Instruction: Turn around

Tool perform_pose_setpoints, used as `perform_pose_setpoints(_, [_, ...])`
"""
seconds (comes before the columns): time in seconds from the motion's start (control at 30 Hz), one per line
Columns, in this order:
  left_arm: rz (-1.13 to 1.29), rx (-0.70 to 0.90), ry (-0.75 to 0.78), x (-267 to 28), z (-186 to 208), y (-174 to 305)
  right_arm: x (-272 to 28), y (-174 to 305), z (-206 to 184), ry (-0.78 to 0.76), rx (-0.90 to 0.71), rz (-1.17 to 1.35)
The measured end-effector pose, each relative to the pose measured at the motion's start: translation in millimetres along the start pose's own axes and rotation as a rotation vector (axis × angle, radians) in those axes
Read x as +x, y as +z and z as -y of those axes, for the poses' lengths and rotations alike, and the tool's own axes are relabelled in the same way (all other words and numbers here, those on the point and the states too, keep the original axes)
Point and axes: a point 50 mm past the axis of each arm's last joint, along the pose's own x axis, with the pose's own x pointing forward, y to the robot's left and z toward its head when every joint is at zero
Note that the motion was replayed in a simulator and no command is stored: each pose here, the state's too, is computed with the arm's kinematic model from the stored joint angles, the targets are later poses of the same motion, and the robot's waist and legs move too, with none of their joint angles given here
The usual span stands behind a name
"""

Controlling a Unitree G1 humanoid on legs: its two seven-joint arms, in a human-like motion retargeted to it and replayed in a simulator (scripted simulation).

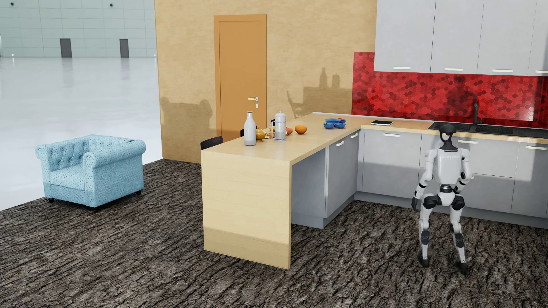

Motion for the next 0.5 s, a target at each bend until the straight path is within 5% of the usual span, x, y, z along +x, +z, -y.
perform_pose_setpoints(0.17, [0.256, -0.051, -0.064, -4.4, 30.1, 39.2, -11.4, -33.7, 30.6, -0.046, -0.039, -0.133])
perform_pose_setpoints(0.5, [0.058, -0.087, -0.029, -2.9, 19.7, 4.9, 0.6, 13.1, 8.8, 0.011, 0.045, 0.057])
